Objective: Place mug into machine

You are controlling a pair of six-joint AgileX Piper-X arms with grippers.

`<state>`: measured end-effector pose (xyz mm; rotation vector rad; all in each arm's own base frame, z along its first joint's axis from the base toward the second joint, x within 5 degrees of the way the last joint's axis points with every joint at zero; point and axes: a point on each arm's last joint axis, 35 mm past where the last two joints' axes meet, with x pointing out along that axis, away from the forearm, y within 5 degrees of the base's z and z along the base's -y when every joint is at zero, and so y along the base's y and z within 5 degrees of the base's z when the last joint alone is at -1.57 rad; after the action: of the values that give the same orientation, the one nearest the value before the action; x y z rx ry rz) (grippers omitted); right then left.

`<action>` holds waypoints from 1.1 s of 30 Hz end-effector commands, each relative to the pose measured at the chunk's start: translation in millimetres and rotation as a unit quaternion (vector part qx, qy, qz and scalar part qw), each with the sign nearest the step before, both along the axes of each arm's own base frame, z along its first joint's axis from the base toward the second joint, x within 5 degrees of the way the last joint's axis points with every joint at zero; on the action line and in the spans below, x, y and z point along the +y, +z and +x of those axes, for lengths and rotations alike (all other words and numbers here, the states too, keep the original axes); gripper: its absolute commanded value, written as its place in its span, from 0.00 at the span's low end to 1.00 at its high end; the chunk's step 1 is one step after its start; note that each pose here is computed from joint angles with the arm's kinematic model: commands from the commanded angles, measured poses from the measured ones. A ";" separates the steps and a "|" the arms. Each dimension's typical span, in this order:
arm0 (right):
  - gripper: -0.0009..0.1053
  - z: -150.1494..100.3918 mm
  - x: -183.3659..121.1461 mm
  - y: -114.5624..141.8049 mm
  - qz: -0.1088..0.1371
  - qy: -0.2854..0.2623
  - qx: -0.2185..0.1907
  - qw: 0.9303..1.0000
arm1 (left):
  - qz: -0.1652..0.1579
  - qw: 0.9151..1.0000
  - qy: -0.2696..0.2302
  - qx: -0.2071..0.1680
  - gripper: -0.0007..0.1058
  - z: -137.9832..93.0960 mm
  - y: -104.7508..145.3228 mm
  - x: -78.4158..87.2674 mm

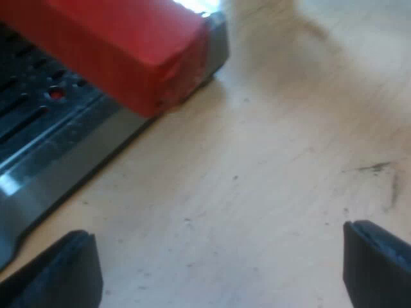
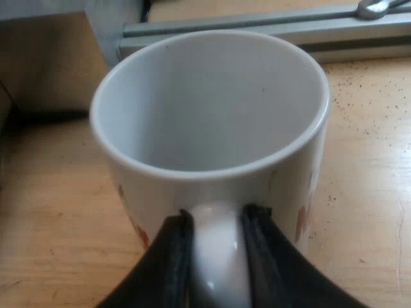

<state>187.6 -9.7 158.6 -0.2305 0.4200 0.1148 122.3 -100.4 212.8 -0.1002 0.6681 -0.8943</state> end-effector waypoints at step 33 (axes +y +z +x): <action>0.01 -67.4 39.7 93.1 0.038 0.272 -0.054 0.960 | 0.005 0.988 0.062 -0.142 0.74 0.2 -30.8 7.0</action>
<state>121.5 23.8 237.8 -0.2180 0.3294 0.5973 121.8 -92.6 179.2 0.0039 0.4169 -0.7695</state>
